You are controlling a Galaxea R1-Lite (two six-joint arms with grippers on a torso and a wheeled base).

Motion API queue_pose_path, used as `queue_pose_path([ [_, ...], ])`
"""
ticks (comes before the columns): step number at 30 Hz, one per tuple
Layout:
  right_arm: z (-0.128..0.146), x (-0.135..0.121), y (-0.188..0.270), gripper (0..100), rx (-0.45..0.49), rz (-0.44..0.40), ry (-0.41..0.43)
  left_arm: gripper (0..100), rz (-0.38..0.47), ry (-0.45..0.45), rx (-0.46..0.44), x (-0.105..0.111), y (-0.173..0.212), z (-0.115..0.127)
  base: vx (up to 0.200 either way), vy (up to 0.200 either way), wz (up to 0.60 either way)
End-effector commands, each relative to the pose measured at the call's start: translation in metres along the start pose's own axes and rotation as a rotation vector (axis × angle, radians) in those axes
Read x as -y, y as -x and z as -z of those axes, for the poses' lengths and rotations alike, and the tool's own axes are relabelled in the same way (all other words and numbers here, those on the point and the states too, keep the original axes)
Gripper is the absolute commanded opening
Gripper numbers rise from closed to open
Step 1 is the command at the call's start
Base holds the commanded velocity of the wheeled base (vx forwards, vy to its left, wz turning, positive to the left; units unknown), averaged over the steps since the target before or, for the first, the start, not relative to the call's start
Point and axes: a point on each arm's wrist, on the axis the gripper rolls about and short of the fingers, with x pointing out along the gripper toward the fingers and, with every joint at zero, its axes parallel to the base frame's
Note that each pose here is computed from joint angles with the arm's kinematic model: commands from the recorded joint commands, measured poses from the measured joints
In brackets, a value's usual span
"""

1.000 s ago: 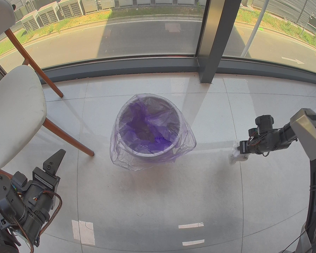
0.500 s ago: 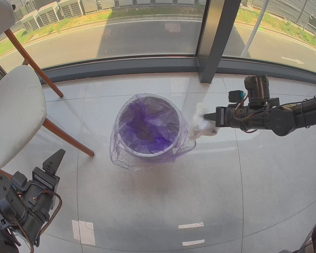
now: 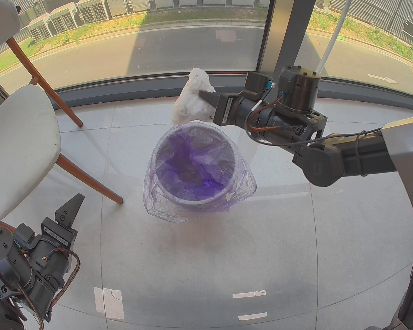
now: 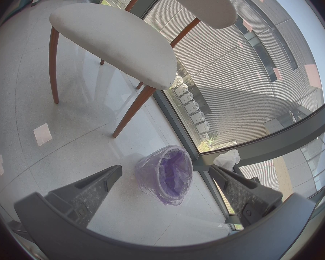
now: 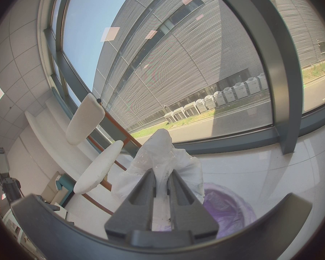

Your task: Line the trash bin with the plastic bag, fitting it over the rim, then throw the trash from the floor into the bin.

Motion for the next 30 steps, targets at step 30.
queue_pose_path([
  [30,0.172,0.065,-0.049,0,0.124,0.018,0.15,100,-0.016,-0.005,-0.003,-0.004,0.002,0.0,0.0,0.0,0.0],
])
